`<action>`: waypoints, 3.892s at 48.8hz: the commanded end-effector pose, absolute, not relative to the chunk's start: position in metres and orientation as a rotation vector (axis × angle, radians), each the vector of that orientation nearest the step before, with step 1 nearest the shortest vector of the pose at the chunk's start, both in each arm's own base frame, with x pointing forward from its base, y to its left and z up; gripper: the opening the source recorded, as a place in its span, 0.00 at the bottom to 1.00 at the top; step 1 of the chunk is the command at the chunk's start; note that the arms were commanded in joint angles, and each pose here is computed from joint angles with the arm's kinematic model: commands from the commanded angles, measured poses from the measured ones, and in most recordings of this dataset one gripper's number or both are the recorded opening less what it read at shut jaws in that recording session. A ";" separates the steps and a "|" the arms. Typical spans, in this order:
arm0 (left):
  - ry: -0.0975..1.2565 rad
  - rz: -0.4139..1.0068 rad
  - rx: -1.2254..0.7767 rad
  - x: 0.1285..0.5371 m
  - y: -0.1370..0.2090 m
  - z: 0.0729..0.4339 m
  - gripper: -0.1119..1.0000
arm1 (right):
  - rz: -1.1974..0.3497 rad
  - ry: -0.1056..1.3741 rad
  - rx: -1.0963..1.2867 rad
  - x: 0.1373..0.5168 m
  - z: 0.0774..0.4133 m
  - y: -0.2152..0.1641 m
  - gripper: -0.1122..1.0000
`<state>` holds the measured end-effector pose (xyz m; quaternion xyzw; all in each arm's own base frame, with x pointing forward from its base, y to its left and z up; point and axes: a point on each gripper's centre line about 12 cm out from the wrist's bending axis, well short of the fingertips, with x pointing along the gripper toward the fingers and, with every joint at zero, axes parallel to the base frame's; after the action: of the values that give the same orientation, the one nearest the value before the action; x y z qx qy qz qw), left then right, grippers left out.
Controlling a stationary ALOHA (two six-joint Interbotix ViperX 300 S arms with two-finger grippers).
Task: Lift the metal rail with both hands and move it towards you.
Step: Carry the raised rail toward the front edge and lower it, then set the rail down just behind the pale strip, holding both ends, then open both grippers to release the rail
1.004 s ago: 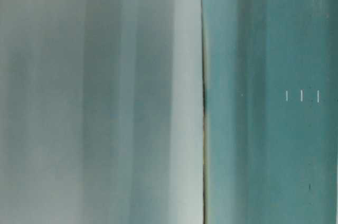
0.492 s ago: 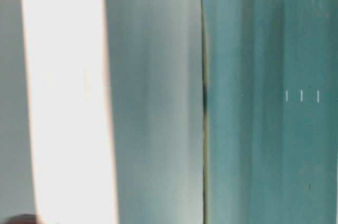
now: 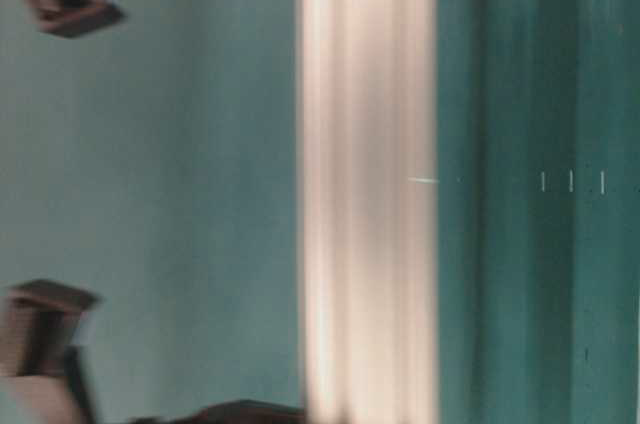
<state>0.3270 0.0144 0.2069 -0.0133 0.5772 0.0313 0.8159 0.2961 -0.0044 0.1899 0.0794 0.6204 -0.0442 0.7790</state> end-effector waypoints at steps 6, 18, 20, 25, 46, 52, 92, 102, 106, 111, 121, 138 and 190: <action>1.205 0.091 -0.073 0.329 0.013 0.186 0.38 | -0.095 1.307 0.170 0.303 0.171 -0.005 0.47; 1.174 0.117 -0.116 0.324 0.013 0.173 0.38 | -0.083 1.341 0.159 0.301 0.147 0.001 0.47; 1.176 0.122 -0.124 0.323 0.013 0.169 0.38 | -0.080 1.336 0.158 0.301 0.143 0.003 0.47; 1.158 0.124 -0.132 0.320 0.012 0.164 0.38 | -0.078 1.326 0.156 0.301 0.139 0.004 0.47; 1.143 0.120 -0.143 0.321 0.008 0.145 0.38 | -0.084 1.310 0.162 0.296 0.124 0.004 0.47; 1.135 0.119 -0.143 0.322 0.008 0.142 0.38 | -0.084 1.307 0.161 0.297 0.120 0.003 0.47; 1.132 0.133 -0.175 0.324 0.005 0.126 0.38 | -0.070 1.316 0.159 0.300 0.106 0.010 0.47; 1.139 0.127 -0.165 0.322 0.005 0.124 0.38 | -0.070 1.313 0.159 0.301 0.106 0.010 0.47; 1.140 0.127 -0.165 0.321 0.005 0.122 0.38 | -0.069 1.316 0.158 0.301 0.105 0.010 0.47; 1.137 0.126 -0.165 0.321 0.005 0.121 0.38 | -0.070 1.321 0.158 0.301 0.104 0.010 0.47; 1.136 0.127 -0.167 0.321 0.005 0.120 0.38 | -0.070 1.322 0.158 0.300 0.102 0.010 0.47; 1.068 0.114 -0.165 0.324 0.004 0.120 0.38 | -0.081 1.314 0.168 0.300 0.102 0.007 0.47; 1.093 0.109 -0.157 0.320 0.002 0.119 0.92 | -0.077 1.315 0.208 0.302 0.105 0.014 0.98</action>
<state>0.3183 0.0022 0.1139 -0.0742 0.5271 0.0533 0.8449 0.2986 0.0129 0.1029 0.0951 0.6156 -0.0366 0.7814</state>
